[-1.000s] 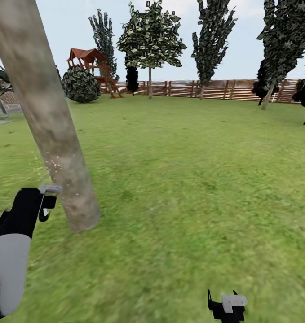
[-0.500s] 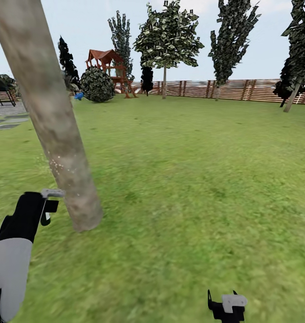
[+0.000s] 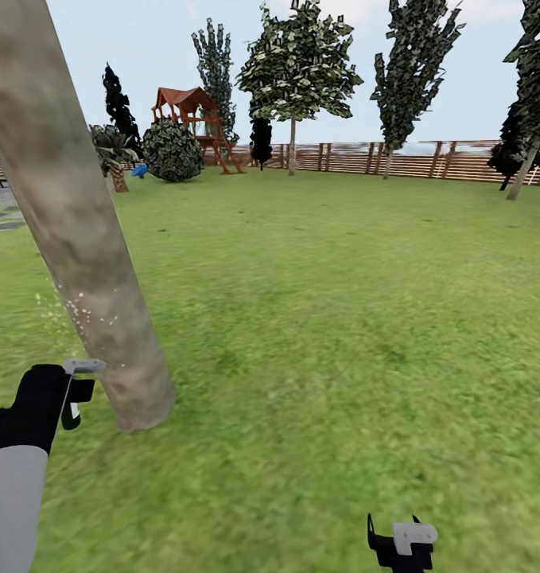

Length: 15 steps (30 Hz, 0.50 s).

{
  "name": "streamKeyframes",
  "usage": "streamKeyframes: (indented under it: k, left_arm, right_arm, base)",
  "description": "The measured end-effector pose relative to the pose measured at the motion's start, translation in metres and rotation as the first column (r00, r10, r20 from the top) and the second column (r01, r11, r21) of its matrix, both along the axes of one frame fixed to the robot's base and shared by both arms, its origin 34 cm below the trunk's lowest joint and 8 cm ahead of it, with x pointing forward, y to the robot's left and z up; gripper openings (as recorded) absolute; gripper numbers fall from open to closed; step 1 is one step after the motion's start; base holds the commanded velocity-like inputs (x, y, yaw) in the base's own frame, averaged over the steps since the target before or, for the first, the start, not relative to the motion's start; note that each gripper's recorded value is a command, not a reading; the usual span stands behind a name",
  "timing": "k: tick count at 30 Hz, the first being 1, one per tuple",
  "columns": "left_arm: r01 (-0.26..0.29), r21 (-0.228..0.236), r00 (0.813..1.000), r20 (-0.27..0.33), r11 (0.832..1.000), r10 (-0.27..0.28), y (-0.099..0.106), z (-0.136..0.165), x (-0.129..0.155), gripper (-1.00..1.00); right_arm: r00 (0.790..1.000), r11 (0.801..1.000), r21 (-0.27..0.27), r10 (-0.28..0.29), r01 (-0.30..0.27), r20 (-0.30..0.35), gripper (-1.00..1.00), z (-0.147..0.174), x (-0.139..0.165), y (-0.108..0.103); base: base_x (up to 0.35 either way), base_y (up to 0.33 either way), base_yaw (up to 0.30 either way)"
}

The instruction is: In the garden, pick up the pesticide atomizer on the floor and spray pesticide onto both trees until each tree trunk is fully covered.

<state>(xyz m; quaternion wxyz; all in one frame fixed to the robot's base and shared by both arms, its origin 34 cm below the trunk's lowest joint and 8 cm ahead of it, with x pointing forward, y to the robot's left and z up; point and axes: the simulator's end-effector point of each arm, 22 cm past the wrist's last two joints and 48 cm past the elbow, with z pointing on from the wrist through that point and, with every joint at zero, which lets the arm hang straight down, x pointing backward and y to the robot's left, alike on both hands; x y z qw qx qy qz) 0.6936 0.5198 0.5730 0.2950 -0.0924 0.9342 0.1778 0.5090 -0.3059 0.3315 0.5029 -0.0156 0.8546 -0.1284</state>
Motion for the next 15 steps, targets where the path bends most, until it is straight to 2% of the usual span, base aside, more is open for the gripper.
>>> streamKeyframes:
  k: [3, 6, 10, 13, 15]
  left_arm:
    - [0.019, -0.006, 1.000, -0.001, 1.000, -0.019, -0.005, -0.012, 0.000, -1.00]
    - [0.062, 0.002, 0.998, 0.017, 0.998, -0.062, -0.010, -0.030, 0.006, -1.00]
    - [0.060, 0.007, 0.998, 0.031, 0.998, -0.060, -0.006, -0.032, 0.006, -1.00]
    - [0.060, -0.038, 0.998, -0.005, 0.997, -0.060, -0.017, -0.056, -0.002, -1.00]
    - [0.075, -0.047, 0.997, -0.007, 0.996, -0.076, -0.024, -0.065, -0.002, -1.00]
  right_arm:
    - [1.000, 1.000, 0.004, 0.003, -0.003, 0.000, 1.00, 0.000, 0.000, 0.003]
    - [1.000, 1.000, 0.004, 0.004, -0.004, 0.001, 1.00, 0.000, 0.000, 0.004]
    - [1.000, 1.000, 0.004, 0.005, -0.005, 0.002, 1.00, 0.000, 0.000, 0.004]
    - [1.000, 1.000, 0.003, 0.005, -0.005, 0.001, 1.00, 0.000, 0.000, 0.003]
    - [1.000, 1.000, 0.002, 0.005, -0.005, 0.001, 1.00, 0.000, 0.000, 0.003]
  base:
    - [0.014, 0.000, 0.250]
    - [0.002, 0.000, 0.254]
    - [0.000, 0.000, 0.061]
    - [0.000, 0.000, 0.005]
    - [0.031, 0.000, 0.001]
